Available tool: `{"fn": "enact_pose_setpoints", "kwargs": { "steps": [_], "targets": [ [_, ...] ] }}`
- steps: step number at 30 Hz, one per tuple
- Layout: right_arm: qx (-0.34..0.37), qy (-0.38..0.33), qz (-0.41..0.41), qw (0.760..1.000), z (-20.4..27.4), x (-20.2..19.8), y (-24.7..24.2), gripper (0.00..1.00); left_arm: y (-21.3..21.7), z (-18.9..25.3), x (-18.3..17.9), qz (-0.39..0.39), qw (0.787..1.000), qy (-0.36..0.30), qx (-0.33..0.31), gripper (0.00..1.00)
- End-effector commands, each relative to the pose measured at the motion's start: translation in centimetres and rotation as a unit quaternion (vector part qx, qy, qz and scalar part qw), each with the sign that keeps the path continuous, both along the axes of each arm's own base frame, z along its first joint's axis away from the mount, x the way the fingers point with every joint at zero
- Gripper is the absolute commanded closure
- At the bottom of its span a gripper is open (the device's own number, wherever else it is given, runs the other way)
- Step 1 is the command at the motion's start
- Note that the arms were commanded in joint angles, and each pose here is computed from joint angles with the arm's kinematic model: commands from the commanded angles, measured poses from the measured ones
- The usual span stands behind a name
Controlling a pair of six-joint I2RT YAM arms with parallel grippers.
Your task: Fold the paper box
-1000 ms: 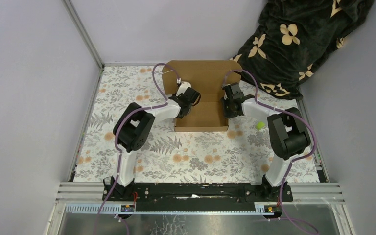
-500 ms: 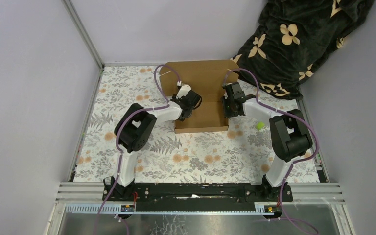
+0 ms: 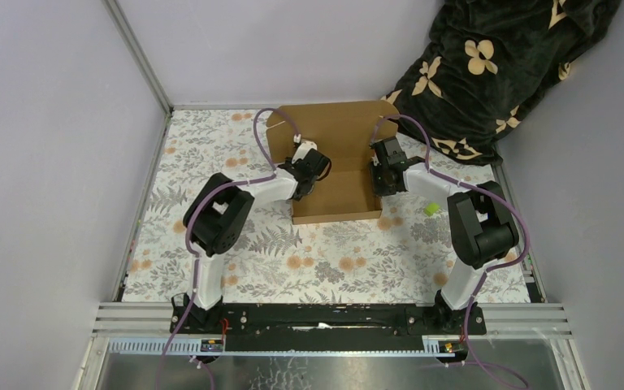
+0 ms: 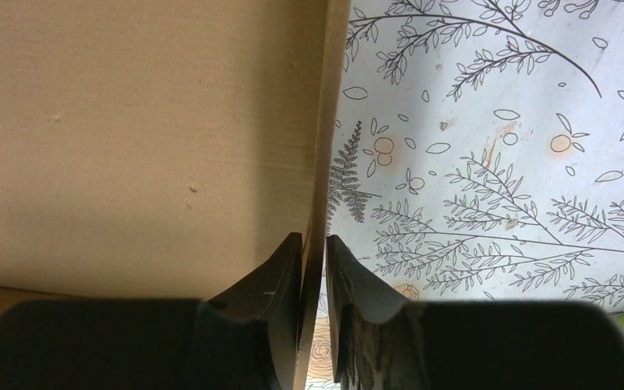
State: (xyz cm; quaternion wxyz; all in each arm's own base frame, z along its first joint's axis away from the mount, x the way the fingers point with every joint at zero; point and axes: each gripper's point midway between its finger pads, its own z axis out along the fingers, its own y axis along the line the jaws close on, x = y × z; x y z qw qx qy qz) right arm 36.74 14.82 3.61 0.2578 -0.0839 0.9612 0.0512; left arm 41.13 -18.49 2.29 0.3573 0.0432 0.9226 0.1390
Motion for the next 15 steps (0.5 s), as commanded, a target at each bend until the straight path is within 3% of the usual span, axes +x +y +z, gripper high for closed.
{"fn": "enact_pose_setpoints", "kwargs": {
  "steps": [1, 6, 15],
  "targets": [
    [0.0, -0.019, 0.0, 1.0, 1.9, 0.2, -0.3, 0.76, -1.3, 2.8, 1.9, -0.015, 0.998, -0.041, -0.041, 0.55],
    [-0.001, -0.02, 0.001, 1.0, 1.9, 0.2, -0.3, 0.76, -1.2, 3.8, 3.2, -0.005, 0.995, -0.067, -0.076, 0.54],
    [0.0, -0.015, 0.003, 1.0, 1.5, 0.1, -0.2, 0.76, -0.3, 3.0, 4.4, 0.018, 0.993, -0.09, -0.076, 0.55]
  ]
}}
